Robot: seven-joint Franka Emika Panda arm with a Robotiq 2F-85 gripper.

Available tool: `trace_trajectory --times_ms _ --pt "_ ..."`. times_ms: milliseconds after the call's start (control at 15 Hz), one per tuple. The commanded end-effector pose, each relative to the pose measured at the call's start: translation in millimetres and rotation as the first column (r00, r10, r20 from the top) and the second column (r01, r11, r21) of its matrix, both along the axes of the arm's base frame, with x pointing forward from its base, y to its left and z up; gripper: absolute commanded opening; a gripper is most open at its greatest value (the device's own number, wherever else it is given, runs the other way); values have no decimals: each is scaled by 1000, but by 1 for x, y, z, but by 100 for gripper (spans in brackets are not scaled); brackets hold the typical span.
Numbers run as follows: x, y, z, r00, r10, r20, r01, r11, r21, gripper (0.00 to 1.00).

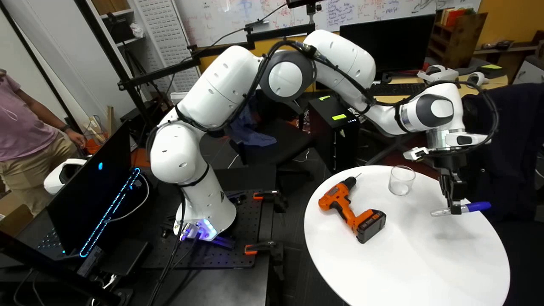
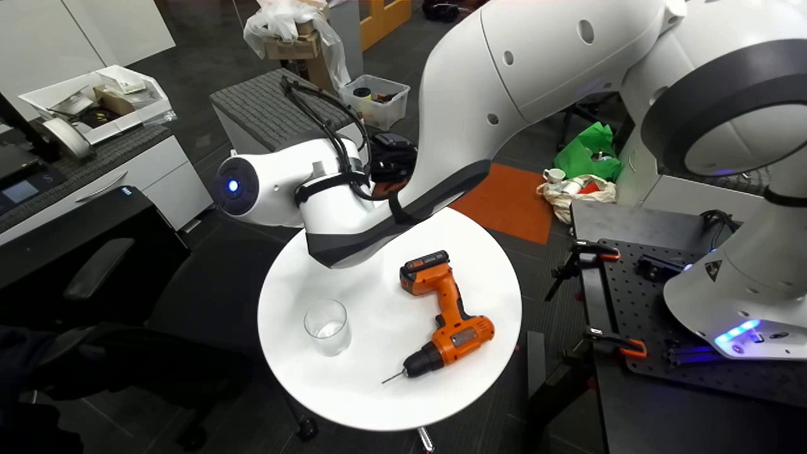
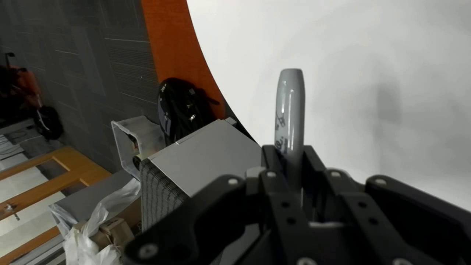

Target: Remove the marker from the table and put it inside the glass cup

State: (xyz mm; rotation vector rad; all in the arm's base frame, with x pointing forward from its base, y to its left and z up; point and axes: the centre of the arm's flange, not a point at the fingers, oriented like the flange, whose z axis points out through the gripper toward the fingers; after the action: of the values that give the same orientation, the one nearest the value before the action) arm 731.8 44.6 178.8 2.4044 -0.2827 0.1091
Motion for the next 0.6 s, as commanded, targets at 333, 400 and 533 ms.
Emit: trace_trajectory --times_ms 333,400,533 --pt "-3 4 -8 1000 -7 -11 6 1000 -28 5" --pt "-5 6 -5 1000 -7 -2 7 999 -39 5" --pt "-8 10 -1 1000 -1 9 1 998 -57 5"
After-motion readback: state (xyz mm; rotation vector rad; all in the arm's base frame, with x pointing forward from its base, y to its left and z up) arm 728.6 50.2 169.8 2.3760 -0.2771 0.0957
